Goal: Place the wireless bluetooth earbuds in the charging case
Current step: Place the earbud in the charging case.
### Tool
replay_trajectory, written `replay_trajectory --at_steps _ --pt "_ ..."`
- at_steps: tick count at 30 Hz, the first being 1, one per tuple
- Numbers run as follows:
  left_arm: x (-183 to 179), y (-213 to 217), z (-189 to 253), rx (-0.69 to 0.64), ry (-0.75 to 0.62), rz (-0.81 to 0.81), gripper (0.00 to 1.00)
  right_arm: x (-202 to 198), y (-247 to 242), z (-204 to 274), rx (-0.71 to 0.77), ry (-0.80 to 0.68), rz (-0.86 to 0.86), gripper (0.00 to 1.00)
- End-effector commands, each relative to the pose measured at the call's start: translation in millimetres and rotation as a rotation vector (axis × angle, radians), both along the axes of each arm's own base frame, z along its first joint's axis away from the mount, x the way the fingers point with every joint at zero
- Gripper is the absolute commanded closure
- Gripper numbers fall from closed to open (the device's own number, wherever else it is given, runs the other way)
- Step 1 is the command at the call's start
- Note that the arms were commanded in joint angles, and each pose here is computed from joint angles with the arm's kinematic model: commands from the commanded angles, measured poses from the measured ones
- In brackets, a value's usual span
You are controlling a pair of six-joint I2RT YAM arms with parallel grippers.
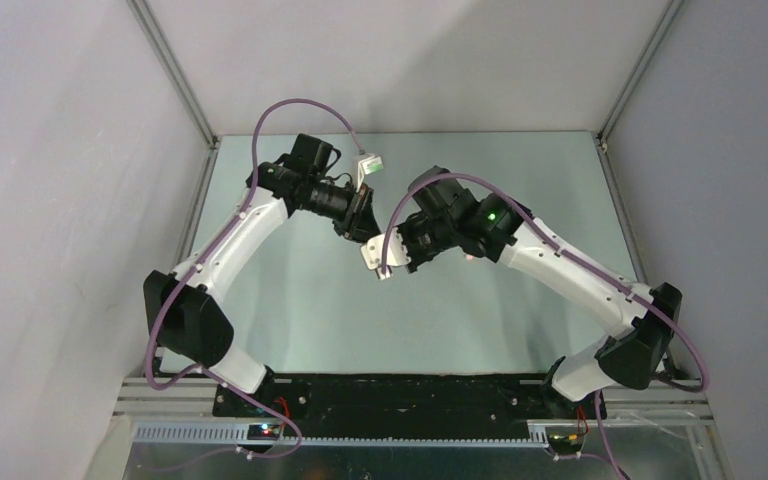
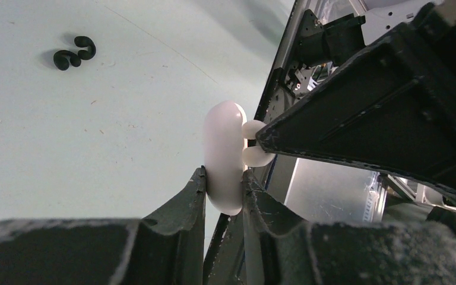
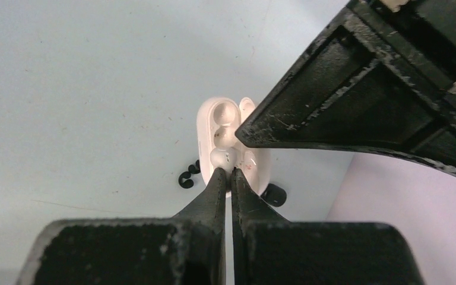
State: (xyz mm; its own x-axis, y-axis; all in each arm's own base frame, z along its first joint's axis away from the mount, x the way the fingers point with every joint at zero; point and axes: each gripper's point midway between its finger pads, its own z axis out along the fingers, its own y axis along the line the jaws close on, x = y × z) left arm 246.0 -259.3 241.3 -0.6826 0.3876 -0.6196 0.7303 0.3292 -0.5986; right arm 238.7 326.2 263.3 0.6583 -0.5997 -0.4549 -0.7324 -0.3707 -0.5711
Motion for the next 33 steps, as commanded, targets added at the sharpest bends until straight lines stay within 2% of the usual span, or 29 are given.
replay_trajectory --at_steps 1,22,33 --pt "-4 -5 14 -0.051 -0.024 -0.026 1.00 1 2 -9 -0.017 0.001 0.002 1.00" --pt "-3 -4 12 -0.044 -0.030 -0.024 1.00 23 -2 -14 -0.046 -0.089 -0.066 1.00" --pt "-1 -3 11 -0.040 -0.026 -0.017 1.00 9 -6 -17 -0.058 -0.035 -0.023 1.00"
